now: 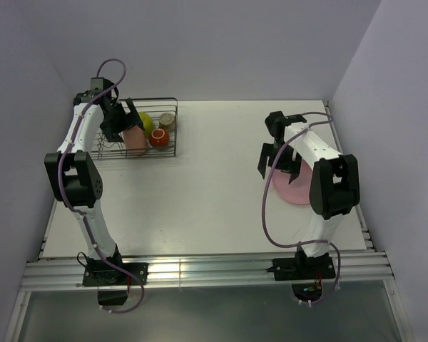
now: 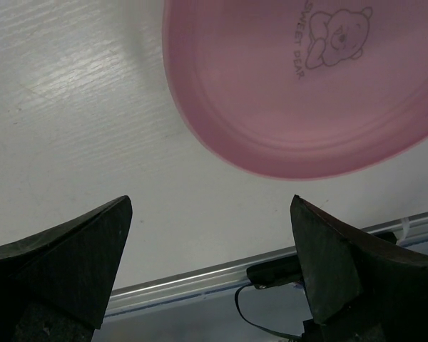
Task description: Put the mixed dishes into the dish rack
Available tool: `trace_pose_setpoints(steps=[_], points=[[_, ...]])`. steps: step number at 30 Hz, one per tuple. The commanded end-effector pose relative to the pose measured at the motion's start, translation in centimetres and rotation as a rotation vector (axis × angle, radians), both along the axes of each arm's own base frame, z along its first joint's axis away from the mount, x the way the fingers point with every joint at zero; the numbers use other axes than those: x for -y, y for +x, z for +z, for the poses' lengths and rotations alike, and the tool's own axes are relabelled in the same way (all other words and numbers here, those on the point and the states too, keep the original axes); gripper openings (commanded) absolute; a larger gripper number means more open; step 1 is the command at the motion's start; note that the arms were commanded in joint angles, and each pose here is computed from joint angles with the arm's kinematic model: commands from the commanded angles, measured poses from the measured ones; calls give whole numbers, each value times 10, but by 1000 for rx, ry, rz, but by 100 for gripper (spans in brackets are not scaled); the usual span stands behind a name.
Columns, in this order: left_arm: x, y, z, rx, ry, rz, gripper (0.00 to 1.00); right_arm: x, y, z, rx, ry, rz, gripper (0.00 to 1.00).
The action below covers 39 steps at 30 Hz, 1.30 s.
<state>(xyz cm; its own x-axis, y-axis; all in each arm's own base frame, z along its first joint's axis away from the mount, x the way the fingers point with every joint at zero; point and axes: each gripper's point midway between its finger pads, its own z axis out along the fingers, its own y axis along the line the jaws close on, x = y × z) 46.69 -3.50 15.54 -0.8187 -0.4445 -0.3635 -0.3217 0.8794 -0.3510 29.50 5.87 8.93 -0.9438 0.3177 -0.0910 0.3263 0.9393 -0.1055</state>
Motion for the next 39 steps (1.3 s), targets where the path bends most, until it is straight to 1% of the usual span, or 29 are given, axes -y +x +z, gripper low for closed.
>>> trace_pose_setpoints(steps=[1, 2, 4, 7, 8, 10, 11, 13, 14, 15, 16, 17, 19, 20, 22, 23, 25, 27, 28, 29, 32, 33, 35, 36, 39], points=[[2, -11, 30, 62, -9, 18, 99, 5, 13, -1, 17, -49, 10, 100], [1, -14, 41, 87, -7, 26, 99, 5, 14, -4, 11, -55, 10, 100], [-2, -20, 43, 92, 4, 52, 99, 4, 15, -11, -3, -64, 10, 100], [-3, -30, 60, 139, 0, 86, 99, 4, 16, -22, -20, -91, 17, 100], [-3, -32, 75, 188, -3, 93, 99, 4, 17, -25, -25, -96, 19, 100], [-1, -40, 79, 205, -19, 110, 99, 4, 18, -32, -39, -103, 18, 97], [-1, -45, 93, 243, -27, 116, 99, 4, 18, -33, -39, -108, 18, 95], [1, -50, 102, 279, -47, 129, 99, 5, 19, -37, -40, -124, 17, 79], [2, -57, 118, 330, -54, 132, 99, 6, 19, -39, -42, -130, 17, 71], [3, -58, 120, 353, -61, 132, 99, 6, 20, -41, -43, -133, 15, 53], [3, -60, 128, 377, -66, 140, 99, 9, 20, -42, -41, -148, 12, 46], [3, -67, 140, 415, -68, 144, 99, 10, 20, -44, -43, -160, 14, 43], [3, -73, 146, 443, -74, 151, 99, 13, 18, -51, -60, -185, 22, 42], [3, -77, 151, 459, -78, 154, 99, 14, 18, -53, -64, -198, 25, 40], [5, -81, 153, 463, -93, 153, 99, 14, 18, -57, -71, -202, 27, 27], [7, -84, 155, 464, -101, 148, 99, 13, 18, -56, -67, -201, 30, 14], [15, -87, 155, 448, -142, 135, 99, 7, 23, -50, -30, -183, 29, 2], [22, -91, 153, 431, -187, 120, 99, -2, 27, -41, 6, -136, 26, 0], [32, -93, 157, 431, -246, 104, 99, -8, 31, -35, 27, -113, 25, 0], [36, -95, 155, 417, -276, 107, 99, -13, 34, -31, 40, -89, 26, 0], [48, -97, 149, 384, -369, 114, 99, -38, 47, -3, 119, 34, 27, 0], [51, -98, 147, 370, -397, 126, 99, -55, 55, 18, 179, 128, 30, 0], [58, -96, 143, 355, -444, 111, 99, -73, 62, 48, 261, 229, 34, 0], [61, -95, 143, 345, -470, 117, 99, -88, 68, 66, 304, 318, 39, 0], [69, -91, 145, 325, -533, 107, 99, -110, 78, 111, 429, 464, 45, 0]])
